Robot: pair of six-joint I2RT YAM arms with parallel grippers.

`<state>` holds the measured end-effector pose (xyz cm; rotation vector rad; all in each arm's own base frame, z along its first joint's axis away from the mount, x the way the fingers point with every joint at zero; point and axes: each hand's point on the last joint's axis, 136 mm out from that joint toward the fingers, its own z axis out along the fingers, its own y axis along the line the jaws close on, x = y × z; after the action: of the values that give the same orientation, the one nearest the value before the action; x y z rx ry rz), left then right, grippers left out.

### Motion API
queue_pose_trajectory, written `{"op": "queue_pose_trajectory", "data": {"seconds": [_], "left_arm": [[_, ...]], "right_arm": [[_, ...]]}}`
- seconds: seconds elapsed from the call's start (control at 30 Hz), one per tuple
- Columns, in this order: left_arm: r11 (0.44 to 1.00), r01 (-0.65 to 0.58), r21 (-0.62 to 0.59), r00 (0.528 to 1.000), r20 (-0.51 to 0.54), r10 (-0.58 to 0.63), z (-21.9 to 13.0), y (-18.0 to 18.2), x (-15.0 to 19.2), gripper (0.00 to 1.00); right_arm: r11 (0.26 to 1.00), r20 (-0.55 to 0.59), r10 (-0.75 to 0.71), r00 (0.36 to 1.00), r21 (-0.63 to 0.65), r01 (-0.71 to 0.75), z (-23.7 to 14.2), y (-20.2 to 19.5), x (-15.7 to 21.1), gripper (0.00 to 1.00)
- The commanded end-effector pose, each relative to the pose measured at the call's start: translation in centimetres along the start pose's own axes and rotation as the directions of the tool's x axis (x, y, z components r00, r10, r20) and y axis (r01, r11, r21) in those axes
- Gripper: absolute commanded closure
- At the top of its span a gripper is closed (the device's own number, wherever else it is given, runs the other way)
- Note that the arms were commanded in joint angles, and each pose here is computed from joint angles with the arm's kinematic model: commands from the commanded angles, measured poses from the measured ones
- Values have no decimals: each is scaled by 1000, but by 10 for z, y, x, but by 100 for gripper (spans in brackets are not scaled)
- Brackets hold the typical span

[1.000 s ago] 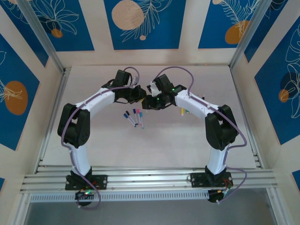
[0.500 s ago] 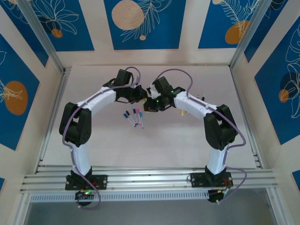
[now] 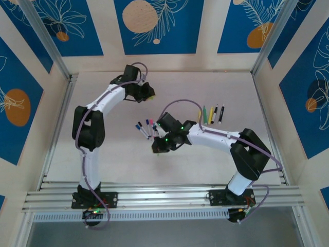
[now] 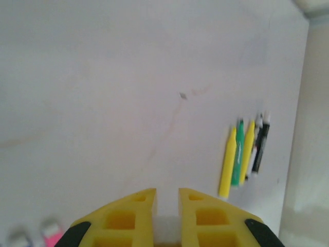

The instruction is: Open the pen caps

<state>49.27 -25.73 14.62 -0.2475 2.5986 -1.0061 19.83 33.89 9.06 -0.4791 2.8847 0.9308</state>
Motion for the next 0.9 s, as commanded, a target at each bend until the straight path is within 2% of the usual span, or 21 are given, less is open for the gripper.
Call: {"op": "queue_pose_trajectory", "data": {"seconds": [0.0, 0.13, 0.3, 0.57, 0.87], "left_arm": [[999, -32, -11, 997, 64, 33, -5, -7, -16, 100], [997, -57, -56, 997, 57, 60, -8, 1, -14, 100], [964, -121, -238, 991, 23, 130, -16, 38, -4, 100], [848, -172, -501, 985, -60, 164, -38, 114, 9, 100], [719, -195, -668, 981, -128, 147, -41, 170, 15, 100]], "right_arm": [[998, 33, 57, 998, -3, -57, -20, -5, -10, 100], [997, 81, 50, 995, 60, -55, -33, -20, -26, 100], [962, 147, 26, 989, 265, -64, -49, -70, -56, 100], [915, 219, 65, 974, 377, -146, -69, -138, -106, 100], [876, 225, 109, 968, 438, -200, -69, -185, -137, 100]]}}
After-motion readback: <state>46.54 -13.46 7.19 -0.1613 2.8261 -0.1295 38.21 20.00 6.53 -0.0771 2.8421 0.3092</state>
